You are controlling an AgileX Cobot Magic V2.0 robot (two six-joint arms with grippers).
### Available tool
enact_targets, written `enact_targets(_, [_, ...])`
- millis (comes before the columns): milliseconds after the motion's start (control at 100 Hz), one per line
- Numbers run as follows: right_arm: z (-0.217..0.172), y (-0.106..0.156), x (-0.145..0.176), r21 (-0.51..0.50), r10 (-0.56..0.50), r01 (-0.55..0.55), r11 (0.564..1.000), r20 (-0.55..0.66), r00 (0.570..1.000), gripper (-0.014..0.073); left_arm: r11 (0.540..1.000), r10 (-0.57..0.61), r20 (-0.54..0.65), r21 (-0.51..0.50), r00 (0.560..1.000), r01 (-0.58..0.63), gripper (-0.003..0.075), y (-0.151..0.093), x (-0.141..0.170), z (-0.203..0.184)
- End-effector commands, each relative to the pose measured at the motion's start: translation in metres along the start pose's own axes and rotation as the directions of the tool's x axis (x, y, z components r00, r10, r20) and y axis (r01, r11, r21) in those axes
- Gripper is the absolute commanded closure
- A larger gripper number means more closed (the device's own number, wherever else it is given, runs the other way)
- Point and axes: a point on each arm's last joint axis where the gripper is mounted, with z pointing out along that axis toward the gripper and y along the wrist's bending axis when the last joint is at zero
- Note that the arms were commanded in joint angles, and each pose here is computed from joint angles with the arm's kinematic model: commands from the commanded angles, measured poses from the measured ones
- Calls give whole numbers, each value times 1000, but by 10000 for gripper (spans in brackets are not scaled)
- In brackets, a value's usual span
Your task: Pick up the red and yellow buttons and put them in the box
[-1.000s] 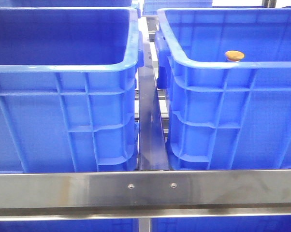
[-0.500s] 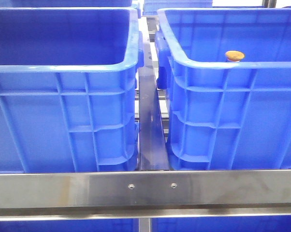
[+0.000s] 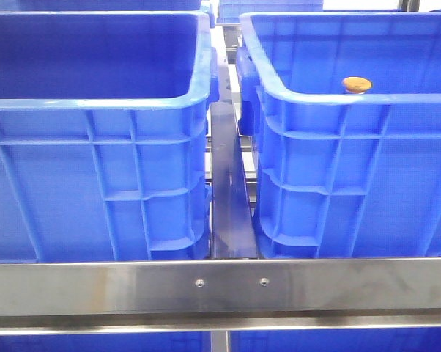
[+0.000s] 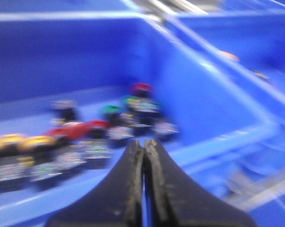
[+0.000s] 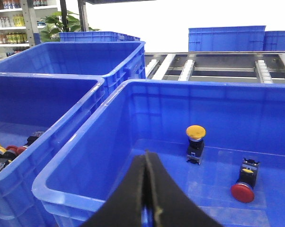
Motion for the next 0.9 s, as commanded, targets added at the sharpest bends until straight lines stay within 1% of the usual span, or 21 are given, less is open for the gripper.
enact_targets(0, [0, -1, -10, 15, 4, -5, 1000, 38, 999, 652, 997, 8, 150, -77, 989, 4, 740, 6, -8, -12])
enact_targets(80, [0, -1, -10, 15, 4, -5, 1000, 38, 999, 652, 985, 38, 170, -172, 985, -8, 740, 13, 3, -19])
enact_targets(120, [0, -1, -10, 15, 4, -5, 1000, 38, 999, 652, 978, 34, 181, -209, 983, 5, 740, 15, 11, -22])
enact_targets(240, [0, -1, -10, 15, 4, -5, 1000, 38, 999, 652, 942, 38, 195, -336, 980, 31, 740, 22, 33, -28])
enact_targets(330, [0, -1, -10, 15, 4, -5, 1000, 38, 999, 652, 918, 45, 204, -395, 978, 40, 740, 26, 50, -30])
enact_targets(380, [0, -1, -10, 15, 4, -5, 1000, 38, 999, 652, 905, 69, 209, -424, 975, 27, 740, 27, 58, -31])
enact_targets(480, [0, -1, -10, 15, 4, -5, 1000, 38, 999, 652, 892, 106, 262, -451, 959, 25, 740, 30, 75, -29])
enact_targets(500, [0, -1, -10, 15, 4, -5, 1000, 38, 999, 652, 890, 97, 239, -455, 966, 23, 740, 30, 76, -29])
enact_targets(510, [0, -1, -10, 15, 4, -5, 1000, 38, 999, 652, 890, 87, 209, -456, 974, 19, 740, 30, 78, -28])
enact_targets(530, [0, -1, -10, 15, 4, -5, 1000, 39, 999, 652, 889, 85, 199, -457, 976, 16, 740, 30, 78, -28])
enact_targets(590, [0, -1, -10, 14, 5, -6, 1000, 38, 999, 652, 889, 87, 204, -457, 975, 16, 740, 30, 79, -28])
enact_targets(720, [0, -1, -10, 15, 5, -6, 1000, 39, 999, 652, 889, 70, 172, -457, 983, 16, 740, 30, 83, -27])
enact_targets(890, [0, -1, -10, 14, 5, -6, 1000, 38, 999, 652, 889, 72, 174, -457, 982, 16, 740, 30, 82, -27])
